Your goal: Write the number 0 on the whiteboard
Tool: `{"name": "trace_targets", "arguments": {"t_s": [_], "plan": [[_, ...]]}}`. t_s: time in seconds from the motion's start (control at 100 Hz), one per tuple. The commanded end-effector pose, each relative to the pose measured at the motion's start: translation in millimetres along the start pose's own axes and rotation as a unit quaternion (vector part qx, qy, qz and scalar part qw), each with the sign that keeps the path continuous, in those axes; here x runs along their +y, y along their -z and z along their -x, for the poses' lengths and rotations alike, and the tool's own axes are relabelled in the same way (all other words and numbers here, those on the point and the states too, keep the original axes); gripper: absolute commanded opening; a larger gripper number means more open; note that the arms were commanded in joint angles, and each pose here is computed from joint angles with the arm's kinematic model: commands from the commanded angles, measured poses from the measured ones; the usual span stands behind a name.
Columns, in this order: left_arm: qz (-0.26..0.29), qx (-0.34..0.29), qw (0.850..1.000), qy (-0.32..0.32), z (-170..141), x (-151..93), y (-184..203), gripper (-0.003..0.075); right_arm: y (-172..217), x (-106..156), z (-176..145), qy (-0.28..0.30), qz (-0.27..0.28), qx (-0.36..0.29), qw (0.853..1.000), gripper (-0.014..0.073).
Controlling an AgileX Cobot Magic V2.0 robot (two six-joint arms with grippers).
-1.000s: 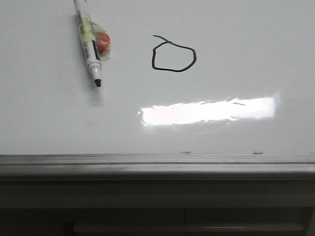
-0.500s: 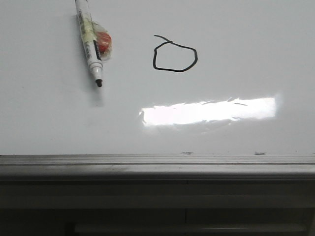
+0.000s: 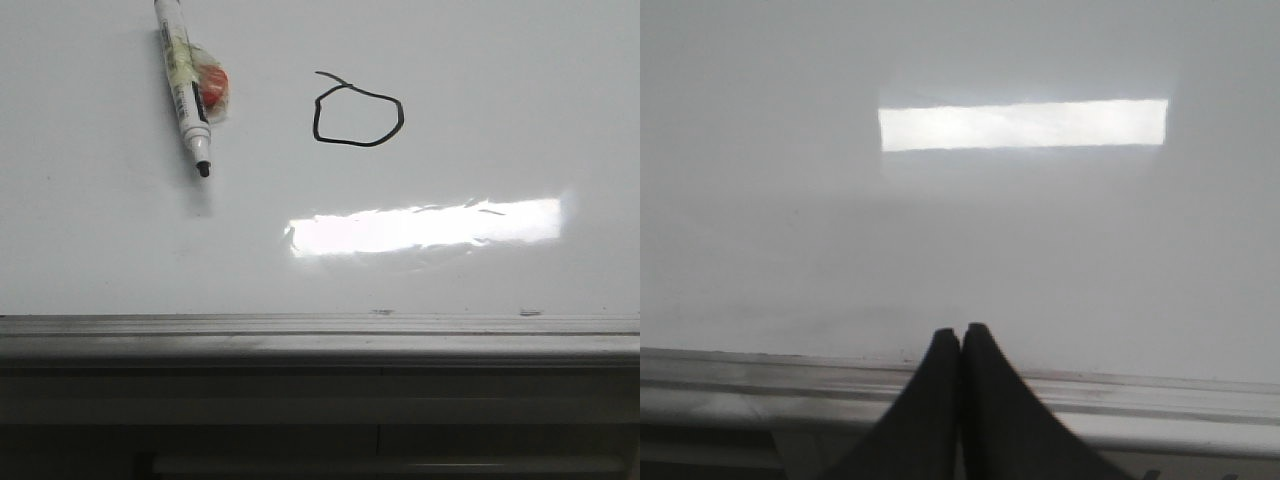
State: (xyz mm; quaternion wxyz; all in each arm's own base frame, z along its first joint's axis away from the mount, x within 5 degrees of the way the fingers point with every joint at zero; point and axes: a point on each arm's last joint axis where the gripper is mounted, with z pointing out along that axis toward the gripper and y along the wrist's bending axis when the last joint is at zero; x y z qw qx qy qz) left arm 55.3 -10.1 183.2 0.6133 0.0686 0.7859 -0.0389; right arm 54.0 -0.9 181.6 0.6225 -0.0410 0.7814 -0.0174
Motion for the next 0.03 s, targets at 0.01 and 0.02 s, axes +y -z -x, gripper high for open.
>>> {"name": "trace_targets", "arguments": {"t_s": [0.01,0.02], "plan": [[0.007,-0.018,1.000,0.008,-4.0,1.1,-3.6,-0.0020,0.0,0.1,-1.3,0.008,-0.002,-0.016,1.000,-0.0057],[0.007,-0.018,1.000,0.008,-4.0,1.1,-3.6,-0.0020,0.0,0.1,-1.3,0.008,-0.002,-0.016,1.000,-0.0057]]}}
